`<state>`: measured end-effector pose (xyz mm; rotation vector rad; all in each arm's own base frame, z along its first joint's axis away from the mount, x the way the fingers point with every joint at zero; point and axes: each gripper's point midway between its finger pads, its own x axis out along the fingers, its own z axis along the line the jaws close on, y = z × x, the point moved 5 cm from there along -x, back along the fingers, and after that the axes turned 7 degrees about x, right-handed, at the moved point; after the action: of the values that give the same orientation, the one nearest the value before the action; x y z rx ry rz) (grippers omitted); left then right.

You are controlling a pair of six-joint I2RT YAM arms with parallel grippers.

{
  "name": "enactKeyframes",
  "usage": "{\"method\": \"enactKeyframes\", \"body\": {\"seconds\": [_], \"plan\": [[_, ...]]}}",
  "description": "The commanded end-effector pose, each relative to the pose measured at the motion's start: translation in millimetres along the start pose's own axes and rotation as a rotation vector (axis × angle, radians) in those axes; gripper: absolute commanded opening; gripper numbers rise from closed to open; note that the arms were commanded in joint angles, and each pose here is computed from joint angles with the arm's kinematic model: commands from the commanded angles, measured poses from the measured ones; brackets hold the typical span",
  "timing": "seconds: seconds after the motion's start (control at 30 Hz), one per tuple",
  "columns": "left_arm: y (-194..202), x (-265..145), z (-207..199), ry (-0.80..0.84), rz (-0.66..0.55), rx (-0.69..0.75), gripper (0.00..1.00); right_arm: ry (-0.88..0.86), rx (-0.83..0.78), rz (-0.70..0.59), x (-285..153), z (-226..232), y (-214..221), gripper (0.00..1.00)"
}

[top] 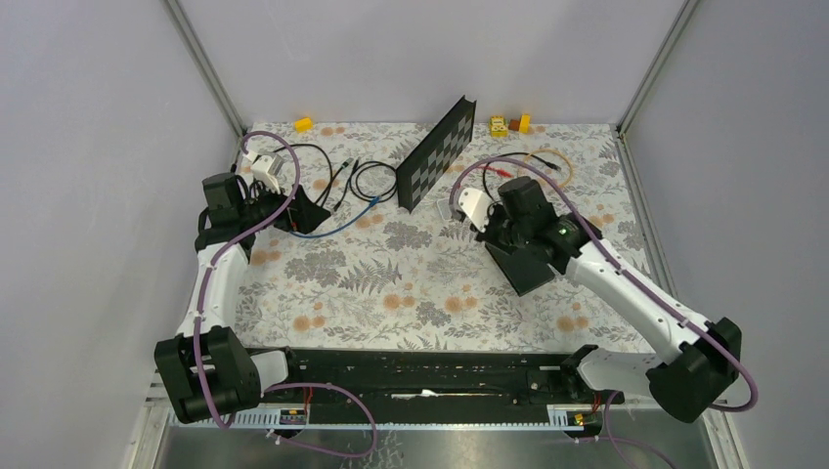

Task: Pull the plug from the switch port
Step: Place the connector at the center of the board.

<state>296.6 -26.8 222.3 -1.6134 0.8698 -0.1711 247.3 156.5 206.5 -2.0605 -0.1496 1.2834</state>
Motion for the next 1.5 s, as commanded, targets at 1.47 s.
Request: {"method": "enactKeyframes", "body": {"seconds": [1.47], "plan": [[-16.4, -8.8, -3.7, -0.025, -0.046, 0.069, 0.99, 0.391, 0.658, 0.378, 202.7, -230.3, 59.3, 0.15]]}}
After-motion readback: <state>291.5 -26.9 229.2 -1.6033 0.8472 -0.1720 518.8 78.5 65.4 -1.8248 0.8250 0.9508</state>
